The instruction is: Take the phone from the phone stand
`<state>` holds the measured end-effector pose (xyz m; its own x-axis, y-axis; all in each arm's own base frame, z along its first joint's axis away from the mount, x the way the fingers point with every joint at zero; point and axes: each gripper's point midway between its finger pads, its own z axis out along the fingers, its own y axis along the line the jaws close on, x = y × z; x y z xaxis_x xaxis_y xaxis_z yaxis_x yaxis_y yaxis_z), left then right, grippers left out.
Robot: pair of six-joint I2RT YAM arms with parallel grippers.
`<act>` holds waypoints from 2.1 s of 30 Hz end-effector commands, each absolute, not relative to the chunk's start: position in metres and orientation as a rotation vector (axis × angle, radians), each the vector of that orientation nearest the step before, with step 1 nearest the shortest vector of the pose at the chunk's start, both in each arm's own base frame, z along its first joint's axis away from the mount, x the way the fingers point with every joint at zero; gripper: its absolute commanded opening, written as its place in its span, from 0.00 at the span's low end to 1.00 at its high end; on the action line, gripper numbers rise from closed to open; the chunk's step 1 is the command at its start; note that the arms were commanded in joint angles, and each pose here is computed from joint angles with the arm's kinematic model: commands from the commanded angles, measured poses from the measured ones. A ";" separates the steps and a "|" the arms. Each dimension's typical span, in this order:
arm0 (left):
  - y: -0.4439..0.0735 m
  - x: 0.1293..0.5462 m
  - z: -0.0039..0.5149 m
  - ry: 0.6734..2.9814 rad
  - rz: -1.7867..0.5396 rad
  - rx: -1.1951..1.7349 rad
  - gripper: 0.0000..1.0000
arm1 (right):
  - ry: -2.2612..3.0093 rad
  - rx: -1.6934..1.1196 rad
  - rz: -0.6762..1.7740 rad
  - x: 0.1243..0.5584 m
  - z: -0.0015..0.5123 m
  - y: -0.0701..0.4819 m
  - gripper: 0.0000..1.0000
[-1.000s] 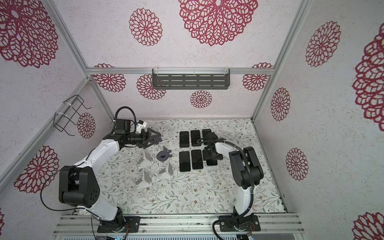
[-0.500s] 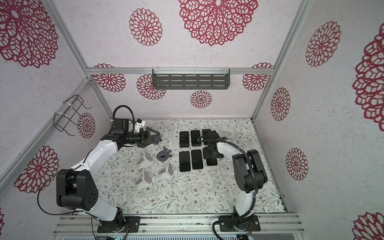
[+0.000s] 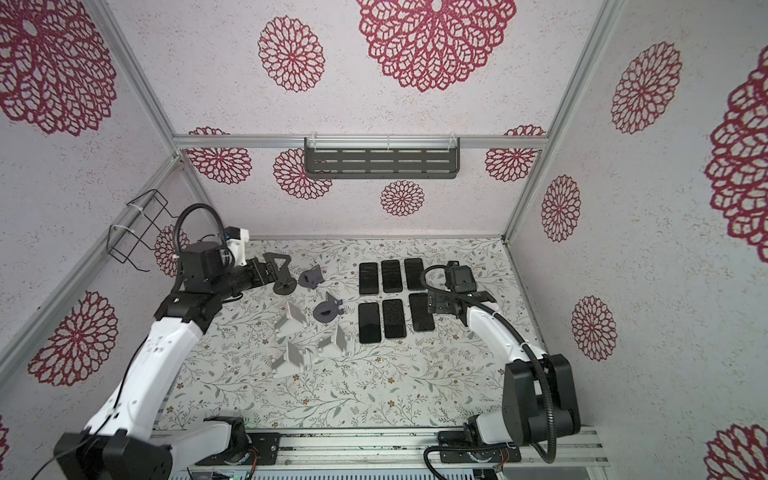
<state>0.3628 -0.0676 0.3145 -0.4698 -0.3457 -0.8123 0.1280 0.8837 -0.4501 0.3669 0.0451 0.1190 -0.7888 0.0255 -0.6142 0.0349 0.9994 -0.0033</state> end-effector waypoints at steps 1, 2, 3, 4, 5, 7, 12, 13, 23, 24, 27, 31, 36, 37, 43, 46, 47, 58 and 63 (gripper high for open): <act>0.013 0.351 0.300 1.892 -0.058 -0.366 0.97 | 2.352 0.092 -0.088 0.380 0.135 0.025 0.99; 0.030 0.341 0.294 1.853 0.038 -0.423 0.97 | 2.343 0.115 -0.119 0.381 0.131 0.017 0.99; 0.044 0.332 0.289 1.818 0.119 -0.464 0.98 | 2.328 0.134 -0.152 0.381 0.127 0.010 0.99; 0.054 0.323 0.285 1.788 0.174 -0.496 0.97 | 2.313 0.140 -0.180 0.381 0.123 0.006 0.99; 0.064 0.315 0.278 1.758 0.227 -0.536 0.97 | 2.290 0.116 -0.198 0.382 0.120 0.005 0.99; 0.075 0.305 0.267 1.697 0.281 -0.575 0.97 | 2.254 0.082 -0.216 0.383 0.111 0.004 0.99; 0.075 0.309 0.224 1.692 0.325 -0.509 0.97 | 2.180 0.112 -0.233 0.389 0.099 -0.003 0.99; 0.075 0.311 0.215 1.710 0.345 -0.493 0.97 | 2.162 0.123 -0.247 0.389 0.097 -0.006 0.99; 0.068 0.348 0.167 1.759 0.339 -0.372 0.97 | 1.997 0.091 -0.272 0.400 0.103 -0.013 0.99; 0.067 0.353 0.164 1.762 0.334 -0.362 0.97 | 1.983 0.082 -0.267 0.401 0.105 -0.012 0.99; 0.067 0.367 0.154 1.764 0.332 -0.345 0.97 | 1.954 0.049 -0.252 0.401 0.108 -0.008 0.99; 0.067 0.383 0.148 1.795 0.337 -0.316 0.97 | 1.884 0.067 -0.230 0.401 0.114 -0.009 0.99; 0.071 0.392 0.141 1.786 0.319 -0.280 0.97 | 1.843 0.105 -0.221 0.394 0.115 -0.016 0.99; 0.072 0.393 0.138 1.779 0.312 -0.282 0.97 | 1.829 0.111 -0.217 0.391 0.117 -0.016 0.99; 0.075 0.400 0.123 1.792 0.271 -0.279 0.97 | 1.753 0.129 -0.178 0.377 0.120 -0.020 0.99; 0.076 0.399 0.121 1.804 0.269 -0.286 0.98 | 1.763 0.134 -0.172 0.374 0.112 -0.022 0.99; 0.076 0.399 0.121 1.805 0.268 -0.287 0.98 | 1.733 0.132 -0.172 0.375 0.117 -0.022 0.99; 0.079 0.402 0.121 1.803 0.254 -0.293 0.97 | 1.752 0.159 -0.180 0.375 0.114 -0.025 0.99; 0.079 0.402 0.121 1.803 0.250 -0.295 0.97 | 1.750 0.158 -0.182 0.375 0.114 -0.026 0.99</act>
